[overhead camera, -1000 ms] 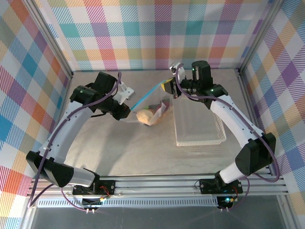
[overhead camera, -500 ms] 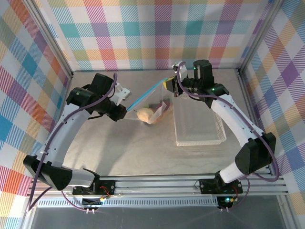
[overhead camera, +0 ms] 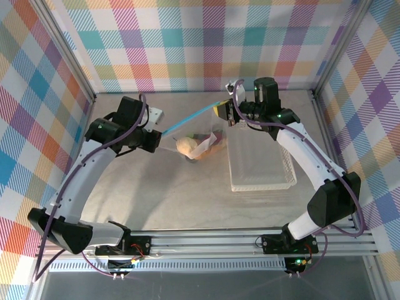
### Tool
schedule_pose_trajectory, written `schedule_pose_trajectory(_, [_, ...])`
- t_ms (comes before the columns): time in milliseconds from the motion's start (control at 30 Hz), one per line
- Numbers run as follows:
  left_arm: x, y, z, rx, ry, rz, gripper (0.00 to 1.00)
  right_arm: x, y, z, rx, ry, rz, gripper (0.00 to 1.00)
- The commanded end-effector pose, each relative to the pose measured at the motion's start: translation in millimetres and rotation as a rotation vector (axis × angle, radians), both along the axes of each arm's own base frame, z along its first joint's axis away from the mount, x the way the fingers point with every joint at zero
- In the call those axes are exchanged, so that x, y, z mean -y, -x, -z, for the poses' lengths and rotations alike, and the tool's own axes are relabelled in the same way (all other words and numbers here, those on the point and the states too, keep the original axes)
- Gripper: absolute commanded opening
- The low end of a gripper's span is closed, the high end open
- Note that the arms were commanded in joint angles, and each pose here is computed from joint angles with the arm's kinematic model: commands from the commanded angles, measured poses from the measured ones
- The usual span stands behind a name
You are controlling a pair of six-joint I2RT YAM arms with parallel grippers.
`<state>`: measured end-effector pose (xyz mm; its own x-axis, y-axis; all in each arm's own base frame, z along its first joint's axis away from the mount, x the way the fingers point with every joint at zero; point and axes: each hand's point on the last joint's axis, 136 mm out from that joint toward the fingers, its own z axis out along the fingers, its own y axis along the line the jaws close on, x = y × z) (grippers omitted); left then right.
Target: Place the food in the zip-top bag and seal the zipper
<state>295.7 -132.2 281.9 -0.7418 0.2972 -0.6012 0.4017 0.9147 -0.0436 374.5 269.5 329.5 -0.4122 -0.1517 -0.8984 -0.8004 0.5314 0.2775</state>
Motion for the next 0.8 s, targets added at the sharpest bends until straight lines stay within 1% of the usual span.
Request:
schedule_pose_trajectory(0, [-20.2, -5.5, -28.1, 0.123, 0.024, -0.133, 0.00, 4.7, 6.1, -31.3, 0.068, -0.020, 0.009, 0.00])
schedule_pose_trajectory(133, [-28.7, 4.2, -52.4, 0.183, 0.051, -0.170, 0.00, 7.1, 25.9, -39.9, 0.046, -0.012, -0.009, 0.00])
schedule_pose_trajectory(233, [-33.4, 19.5, -63.5, 0.193, 0.078, -0.185, 0.00, 6.2, 51.3, -38.9, -0.014, 0.007, -0.041, 0.00])
schedule_pose_trajectory(367, [-39.9, 41.8, -62.3, 0.176, 0.114, -0.210, 0.00, 6.8, 96.0, -33.3, -0.082, 0.033, -0.084, 0.00])
schedule_pose_trajectory(433, [-45.1, 53.5, -57.5, 0.169, 0.129, -0.233, 0.00, 7.4, 121.5, -29.6, -0.126, 0.020, -0.127, 0.00])
schedule_pose_trajectory(500, [-51.6, 61.5, -52.6, 0.167, 0.128, -0.259, 0.00, 8.2, 137.7, -24.4, -0.179, 0.002, -0.158, 0.00])
schedule_pose_trajectory(567, [-55.8, 62.0, -47.4, 0.169, 0.120, -0.281, 0.00, 11.1, 141.8, -14.1, -0.232, 0.014, -0.145, 0.00])
schedule_pose_trajectory(633, [-51.1, 53.6, -38.8, 0.161, 0.122, -0.277, 0.00, 14.0, 136.7, 2.1, -0.287, 0.056, -0.105, 0.00])
schedule_pose_trajectory(667, [-48.1, 48.0, -33.1, 0.151, 0.119, -0.275, 0.00, 14.5, 132.0, 11.6, -0.311, 0.078, -0.089, 0.00])
schedule_pose_trajectory(767, [-39.7, 17.8, -7.7, 0.108, 0.078, -0.280, 0.00, 9.7, 114.6, 46.9, -0.399, 0.153, -0.063, 0.00])
